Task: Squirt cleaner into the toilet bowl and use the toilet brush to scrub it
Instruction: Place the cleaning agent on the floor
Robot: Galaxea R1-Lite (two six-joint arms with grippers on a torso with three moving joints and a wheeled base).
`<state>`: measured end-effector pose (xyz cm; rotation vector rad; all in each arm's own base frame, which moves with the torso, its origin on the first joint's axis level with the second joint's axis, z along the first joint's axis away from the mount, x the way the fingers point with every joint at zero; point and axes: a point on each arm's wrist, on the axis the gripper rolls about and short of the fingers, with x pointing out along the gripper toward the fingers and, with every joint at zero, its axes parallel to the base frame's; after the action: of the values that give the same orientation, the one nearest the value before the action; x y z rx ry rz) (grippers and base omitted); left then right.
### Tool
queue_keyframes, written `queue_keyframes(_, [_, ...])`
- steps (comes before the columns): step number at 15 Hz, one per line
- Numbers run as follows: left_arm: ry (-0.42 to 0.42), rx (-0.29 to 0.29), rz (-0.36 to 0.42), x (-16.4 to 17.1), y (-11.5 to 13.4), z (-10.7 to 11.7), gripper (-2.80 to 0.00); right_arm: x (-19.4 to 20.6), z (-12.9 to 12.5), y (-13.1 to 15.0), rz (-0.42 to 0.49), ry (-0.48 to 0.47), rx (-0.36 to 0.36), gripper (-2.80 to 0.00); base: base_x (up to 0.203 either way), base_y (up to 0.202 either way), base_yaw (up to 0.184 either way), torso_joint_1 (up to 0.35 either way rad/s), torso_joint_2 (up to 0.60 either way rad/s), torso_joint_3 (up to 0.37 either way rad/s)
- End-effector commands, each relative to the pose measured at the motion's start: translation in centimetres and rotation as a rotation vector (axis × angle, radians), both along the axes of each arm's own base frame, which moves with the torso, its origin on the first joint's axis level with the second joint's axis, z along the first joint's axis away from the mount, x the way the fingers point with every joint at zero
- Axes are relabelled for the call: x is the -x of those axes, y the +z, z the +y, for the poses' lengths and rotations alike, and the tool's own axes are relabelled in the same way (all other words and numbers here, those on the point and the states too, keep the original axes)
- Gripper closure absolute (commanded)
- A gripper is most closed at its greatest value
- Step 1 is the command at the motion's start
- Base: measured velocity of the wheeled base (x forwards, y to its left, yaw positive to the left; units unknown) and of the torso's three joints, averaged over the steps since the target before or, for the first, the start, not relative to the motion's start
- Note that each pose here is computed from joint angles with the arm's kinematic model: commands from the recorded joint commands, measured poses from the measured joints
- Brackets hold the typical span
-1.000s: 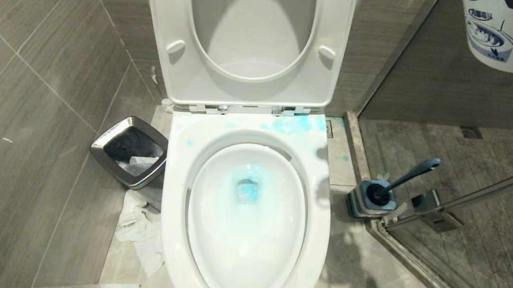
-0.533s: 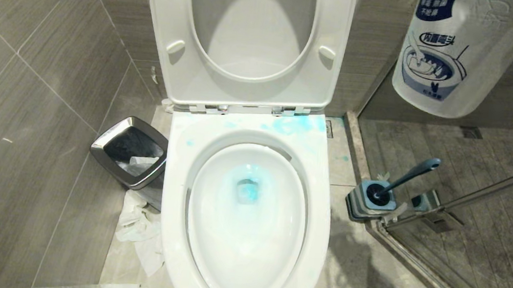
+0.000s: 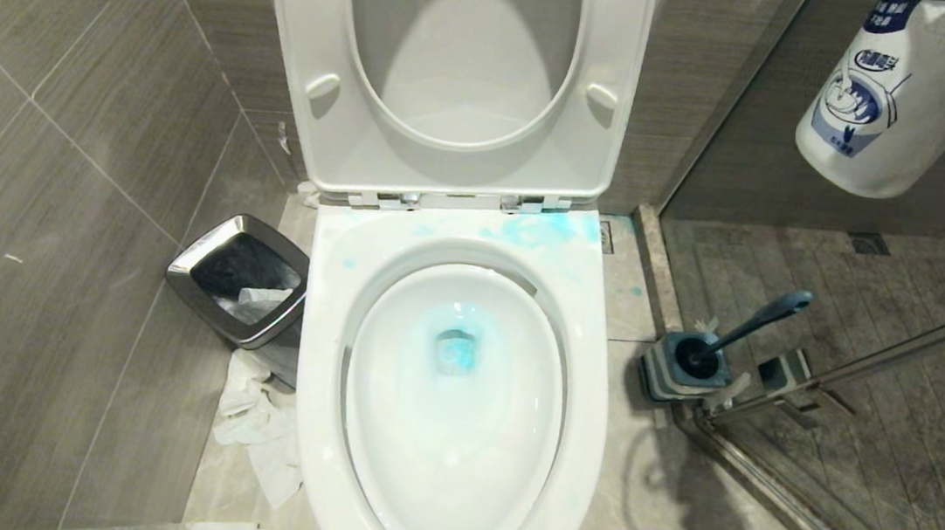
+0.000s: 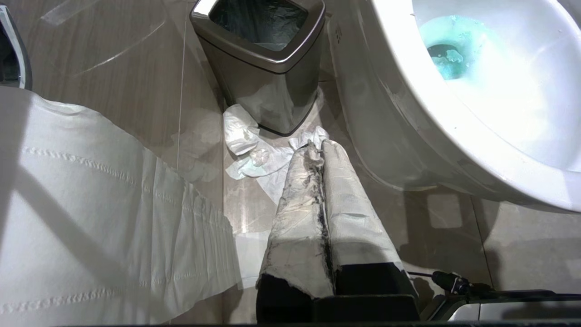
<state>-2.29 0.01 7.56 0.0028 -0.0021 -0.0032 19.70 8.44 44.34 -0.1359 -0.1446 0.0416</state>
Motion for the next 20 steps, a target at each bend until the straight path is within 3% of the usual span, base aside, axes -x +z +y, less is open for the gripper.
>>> queue_keyframes(1, [0.000,0.000,-0.001,0.0,0.0,0.0,0.00,-1.6,0.6,-1.9,0.045,0.003,0.021,0.00,0.000,0.000,0.000,0.000,0.00,0.000])
queue_keyframes(4, [0.001,0.000,0.001,0.0,0.0,0.0,0.00,-3.8,1.5,-4.6,0.067,0.026,0.036,0.00,0.000,0.000,0.000,0.000,0.00,0.000])
queue_keyframes(7, [0.002,0.000,0.001,0.0,0.0,0.0,0.00,-6.4,2.5,-6.3,-0.038,0.099,0.026,0.00,0.000,0.000,0.000,0.000,0.00,0.000])
queue_keyframes(8, [0.000,0.000,0.001,0.0,0.0,0.0,0.00,-7.0,1.9,-6.9,-0.049,0.089,0.056,0.00,0.000,0.000,0.000,0.000,0.00,0.000])
queue_keyframes(11, [0.000,0.000,0.001,0.0,0.0,0.0,0.00,-8.5,1.1,-8.0,-0.056,0.197,0.110,0.00,0.000,0.000,0.000,0.000,0.00,0.000])
queue_keyframes(16, [0.000,0.000,0.001,0.0,0.0,0.0,0.00,-9.9,0.4,-11.1,-0.063,0.161,0.121,0.00,0.000,0.000,0.000,0.000,0.00,0.000])
queue_keyframes(20, [0.000,0.000,-0.001,0.0,0.0,0.0,0.00,-13.1,-1.5,-13.3,-0.012,0.091,0.130,0.00,0.000,0.000,0.000,0.000,0.00,0.000])
